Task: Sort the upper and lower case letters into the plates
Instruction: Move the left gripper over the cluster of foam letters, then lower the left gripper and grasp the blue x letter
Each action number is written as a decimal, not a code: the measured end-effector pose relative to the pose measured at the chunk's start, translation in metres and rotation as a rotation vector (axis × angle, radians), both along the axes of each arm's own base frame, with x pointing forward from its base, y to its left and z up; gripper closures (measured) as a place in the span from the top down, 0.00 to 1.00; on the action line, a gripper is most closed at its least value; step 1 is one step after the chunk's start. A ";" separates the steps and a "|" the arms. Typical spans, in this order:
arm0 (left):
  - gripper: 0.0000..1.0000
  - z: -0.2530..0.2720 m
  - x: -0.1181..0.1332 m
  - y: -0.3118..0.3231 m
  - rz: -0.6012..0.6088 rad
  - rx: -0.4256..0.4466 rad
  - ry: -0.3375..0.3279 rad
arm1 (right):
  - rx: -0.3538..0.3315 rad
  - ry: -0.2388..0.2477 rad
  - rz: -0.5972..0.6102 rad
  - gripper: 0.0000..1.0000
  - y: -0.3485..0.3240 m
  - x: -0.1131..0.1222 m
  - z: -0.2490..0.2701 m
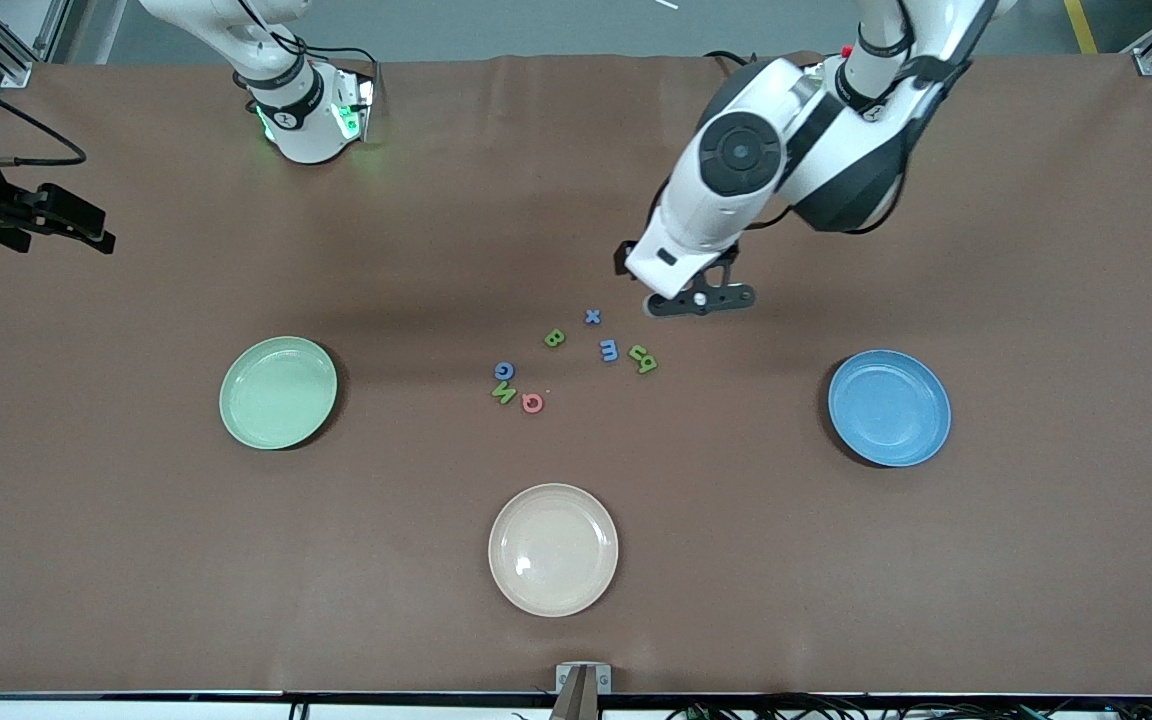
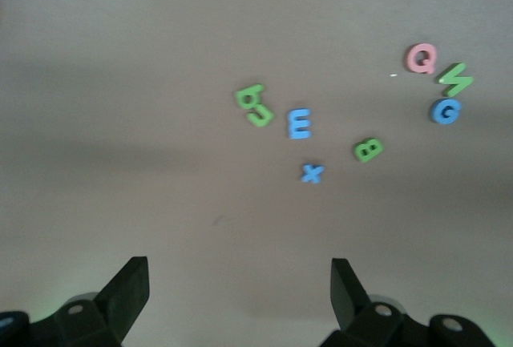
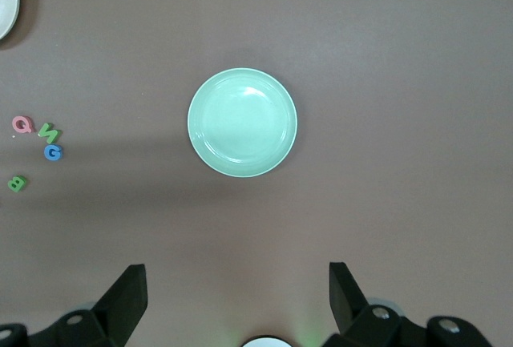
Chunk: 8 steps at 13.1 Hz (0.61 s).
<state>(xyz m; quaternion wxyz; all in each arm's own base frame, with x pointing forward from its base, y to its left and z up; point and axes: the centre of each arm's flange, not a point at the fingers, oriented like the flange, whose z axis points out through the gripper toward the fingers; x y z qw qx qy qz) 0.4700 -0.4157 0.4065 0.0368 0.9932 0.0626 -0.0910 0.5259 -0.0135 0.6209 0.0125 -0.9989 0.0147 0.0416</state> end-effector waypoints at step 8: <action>1.00 -0.122 -0.059 -0.064 -0.029 0.082 -0.139 | 0.003 -0.005 -0.002 1.00 -0.017 -0.001 0.000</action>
